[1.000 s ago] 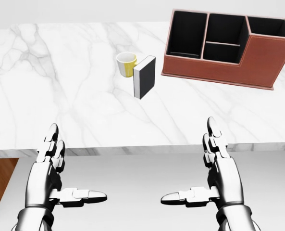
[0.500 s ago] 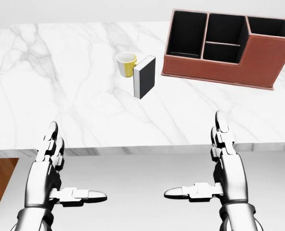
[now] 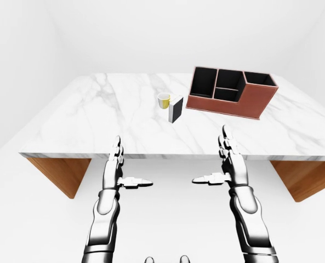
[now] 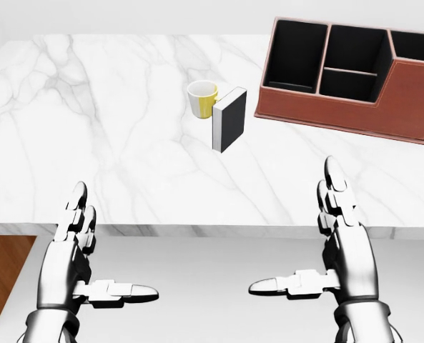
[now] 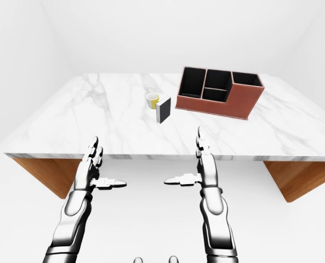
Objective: Pick up the book and place it in the caddy.
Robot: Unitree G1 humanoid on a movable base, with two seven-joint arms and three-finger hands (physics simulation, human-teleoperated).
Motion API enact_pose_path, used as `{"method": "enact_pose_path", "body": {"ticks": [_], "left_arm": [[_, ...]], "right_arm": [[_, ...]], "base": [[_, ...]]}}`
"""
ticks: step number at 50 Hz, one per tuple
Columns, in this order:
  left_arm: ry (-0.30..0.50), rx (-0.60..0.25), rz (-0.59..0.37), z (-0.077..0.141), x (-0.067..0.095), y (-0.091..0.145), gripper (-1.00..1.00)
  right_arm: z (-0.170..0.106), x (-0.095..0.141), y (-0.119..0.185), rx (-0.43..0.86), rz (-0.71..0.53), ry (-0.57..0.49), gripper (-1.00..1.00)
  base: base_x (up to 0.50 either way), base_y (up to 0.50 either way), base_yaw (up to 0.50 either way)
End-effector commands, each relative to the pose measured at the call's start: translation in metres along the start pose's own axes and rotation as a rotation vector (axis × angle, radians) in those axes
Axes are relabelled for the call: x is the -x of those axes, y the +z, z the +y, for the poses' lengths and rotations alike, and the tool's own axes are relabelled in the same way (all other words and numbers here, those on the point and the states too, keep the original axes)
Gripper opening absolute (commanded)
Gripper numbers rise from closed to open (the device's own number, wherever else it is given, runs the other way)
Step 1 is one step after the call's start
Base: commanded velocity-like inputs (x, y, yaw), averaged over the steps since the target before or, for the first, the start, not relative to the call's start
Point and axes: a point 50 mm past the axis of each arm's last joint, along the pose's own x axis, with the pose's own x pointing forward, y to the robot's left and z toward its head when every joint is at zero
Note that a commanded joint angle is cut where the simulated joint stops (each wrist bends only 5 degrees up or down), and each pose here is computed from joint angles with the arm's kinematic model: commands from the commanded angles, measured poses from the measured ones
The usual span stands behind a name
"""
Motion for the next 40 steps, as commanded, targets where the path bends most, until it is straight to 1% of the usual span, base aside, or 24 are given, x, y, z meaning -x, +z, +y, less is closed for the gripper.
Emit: {"method": "enact_pose_path", "body": {"ticks": [1, 4, 5, 7, 9, 10, 11, 12, 13, 15, 17, 18, 19, 20, 22, 23, 24, 26, 28, 30, 31, 33, 36, 40], "left_arm": [[-0.004, 0.008, 0.017, 0.0, 0.0, 0.001, 1.0], [-0.005, 0.015, 0.025, 0.001, 0.0, 0.004, 1.0], [-0.017, 0.016, 0.035, 0.001, 0.0, 0.005, 1.0], [-0.01, 0.019, 0.032, 0.002, -0.001, 0.008, 1.0], [-0.008, 0.016, 0.023, 0.004, -0.002, 0.013, 1.0], [-0.007, 0.019, 0.019, 0.005, -0.003, 0.017, 1.0], [-0.005, 0.02, 0.014, 0.006, -0.004, 0.02, 1.0], [-0.003, 0.018, -0.025, 0.008, -0.005, 0.029, 1.0], [-0.003, 0.018, -0.028, 0.008, -0.005, 0.03, 1.0], [0.001, 0.017, -0.096, 0.012, -0.01, 0.046, 1.0], [0.002, 0.017, -0.115, 0.013, -0.011, 0.051, 1.0], [0.008, 0.007, -0.162, 0.015, -0.014, 0.063, 1.0], [0.008, 0.007, -0.165, 0.015, -0.014, 0.064, 1.0], [0.004, 0.002, -0.198, 0.016, -0.015, 0.072, 1.0], [-0.034, -0.034, -0.228, 0.014, -0.014, 0.079, 1.0], [-0.036, -0.043, -0.244, 0.013, -0.013, 0.083, 1.0], [-0.019, -0.041, -0.319, 0.016, -0.013, 0.101, 1.0], [-0.021, -0.044, -0.348, 0.017, -0.012, 0.108, 1.0], [-0.017, -0.06, -0.401, 0.018, -0.011, 0.12, 1.0], [-0.019, -0.071, -0.437, 0.018, -0.012, 0.13, 1.0], [-0.01, -0.075, -0.468, 0.019, -0.013, 0.137, 1.0], [0.0, -0.067, -0.51, 0.021, -0.015, 0.148, 1.0], [0.039, -0.059, -0.546, 0.027, -0.023, 0.16, 1.0], [0.057, -0.048, -0.539, 0.03, -0.026, 0.16, 1.0]], "right_arm": [[-0.007, 0.0, 0.003, 0.027, -0.002, -0.031, 1.0], [-0.009, -0.003, 0.002, 0.047, 0.029, -0.05, 1.0], [-0.01, -0.004, 0.002, 0.053, 0.038, -0.05, 1.0], [-0.012, -0.005, 0.003, 0.061, 0.031, -0.072, 1.0], [-0.012, -0.004, 0.008, 0.046, 0.017, -0.057, 1.0], [-0.013, -0.006, 0.009, 0.061, 0.025, -0.082, 1.0], [-0.013, -0.007, 0.01, 0.059, 0.028, -0.08, 1.0], [-0.014, -0.008, 0.013, 0.053, 0.039, -0.085, 1.0], [-0.014, -0.008, 0.014, 0.053, 0.038, -0.086, 1.0], [-0.015, -0.01, 0.022, 0.044, 0.001, -0.076, 1.0], [-0.016, -0.011, 0.024, 0.046, -0.009, -0.075, 1.0], [-0.018, -0.011, 0.033, 0.042, -0.044, -0.123, 1.0], [-0.018, -0.011, 0.033, 0.042, -0.047, -0.126, 1.0], [-0.018, -0.013, 0.038, -0.001, -0.069, -0.107, 1.0], [-0.017, -0.014, 0.044, 0.051, -0.095, -0.075, 1.0], [-0.017, -0.014, 0.047, 0.05, -0.107, -0.06, 1.0], [-0.019, -0.015, 0.063, 0.061, -0.174, -0.06, 1.0], [-0.021, -0.015, 0.069, 0.055, -0.203, -0.079, 1.0], [-0.02, -0.016, 0.081, 0.083, -0.252, -0.054, 1.0], [-0.02, -0.016, 0.089, 0.099, -0.289, -0.054, 1.0], [-0.018, -0.016, 0.094, 0.131, -0.308, -0.029, 1.0], [-0.019, -0.016, 0.104, 0.136, -0.351, -0.036, 1.0], [-0.021, -0.016, 0.127, 0.167, -0.452, -0.028, 1.0], [-0.027, -0.019, 0.137, 0.179, -0.493, -0.037, 1.0]], "base": [[0.0, 0.0, 0.0], [0.0, 0.0, 0.0], [0.0, 0.0, 0.0], [0.0, 0.0, 0.0], [0.0, 0.0, 0.0], [0.0, 0.0, 0.0], [0.0, 0.0, 0.0], [0.0, 0.0, 0.0], [0.0, 0.0, 0.0], [0.0, 0.0, 0.0], [0.0, 0.0, 0.0], [0.0, 0.0, 0.0], [0.0, 0.0, 0.0], [0.0, 0.0, 0.0], [0.0, 0.0, 0.0], [0.0, 0.0, 0.0], [0.0, 0.0, 0.0], [0.0, 0.0, 0.0], [0.0, 0.0, 0.0], [0.0, 0.0, 0.0], [0.0, 0.0, 0.0], [0.0, 0.0, 0.0], [0.0, 0.0, 0.0], [0.0, 0.0, 0.0]]}}
